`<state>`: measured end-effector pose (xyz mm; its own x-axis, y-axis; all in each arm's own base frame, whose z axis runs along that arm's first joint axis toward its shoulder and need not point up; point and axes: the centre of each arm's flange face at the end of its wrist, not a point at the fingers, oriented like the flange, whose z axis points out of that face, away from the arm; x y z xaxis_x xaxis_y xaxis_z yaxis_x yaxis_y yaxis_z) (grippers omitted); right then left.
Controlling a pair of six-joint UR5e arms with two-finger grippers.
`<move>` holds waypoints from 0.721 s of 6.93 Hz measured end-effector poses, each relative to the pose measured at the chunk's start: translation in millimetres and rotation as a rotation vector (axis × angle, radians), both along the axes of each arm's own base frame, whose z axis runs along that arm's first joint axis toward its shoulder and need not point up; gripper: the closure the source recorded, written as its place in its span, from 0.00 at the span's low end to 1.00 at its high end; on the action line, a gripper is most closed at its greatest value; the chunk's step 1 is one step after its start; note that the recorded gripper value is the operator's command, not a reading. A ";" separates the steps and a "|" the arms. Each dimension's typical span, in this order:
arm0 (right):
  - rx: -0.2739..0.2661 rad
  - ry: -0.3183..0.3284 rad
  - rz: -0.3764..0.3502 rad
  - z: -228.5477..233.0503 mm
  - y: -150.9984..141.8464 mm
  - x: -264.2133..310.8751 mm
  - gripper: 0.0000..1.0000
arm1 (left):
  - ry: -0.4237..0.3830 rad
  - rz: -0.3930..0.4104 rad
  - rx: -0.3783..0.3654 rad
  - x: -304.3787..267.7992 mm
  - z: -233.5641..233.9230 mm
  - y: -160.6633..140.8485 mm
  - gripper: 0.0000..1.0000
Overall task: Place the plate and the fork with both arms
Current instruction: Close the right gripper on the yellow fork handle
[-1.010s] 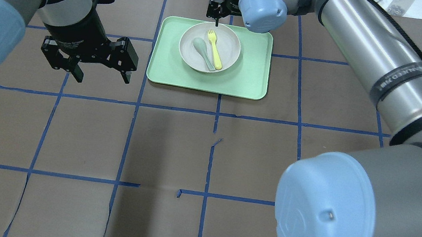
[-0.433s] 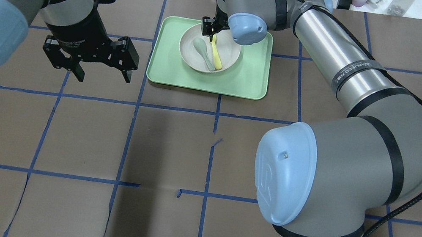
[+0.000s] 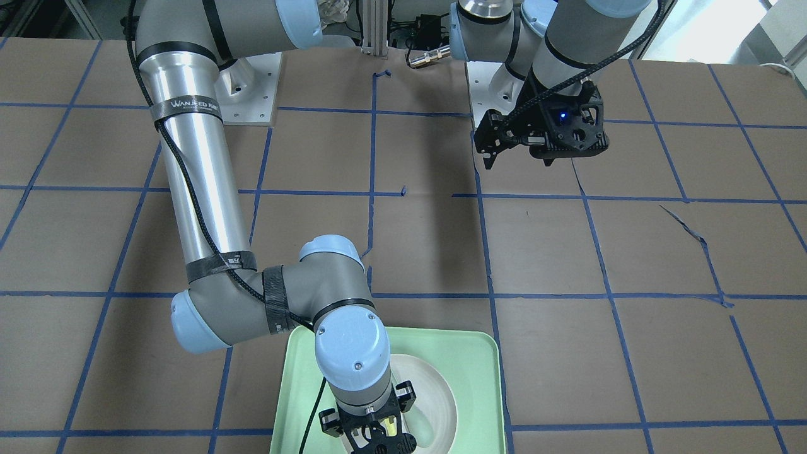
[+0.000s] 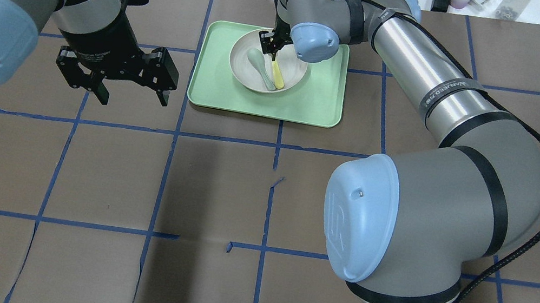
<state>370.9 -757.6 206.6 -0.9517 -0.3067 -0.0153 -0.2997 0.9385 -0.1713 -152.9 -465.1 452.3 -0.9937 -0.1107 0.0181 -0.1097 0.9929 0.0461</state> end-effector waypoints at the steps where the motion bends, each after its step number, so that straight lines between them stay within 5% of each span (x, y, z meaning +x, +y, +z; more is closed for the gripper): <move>1: 0.003 0.000 0.000 -2.0 0.0 0.1 0.48 | 0.000 0.000 0.000 0.0 -0.2 -0.2 0.00; 5: 0.013 -0.023 -0.002 -0.9 3.0 2.5 0.48 | 0.000 0.000 0.001 0.0 -1.0 -0.8 0.00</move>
<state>373.4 -754.6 205.7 -0.9516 -0.3045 -0.0413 -0.2939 0.9413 -0.1658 -152.9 -466.0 451.3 -0.9937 -0.1107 0.0181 -0.1097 0.9928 0.0470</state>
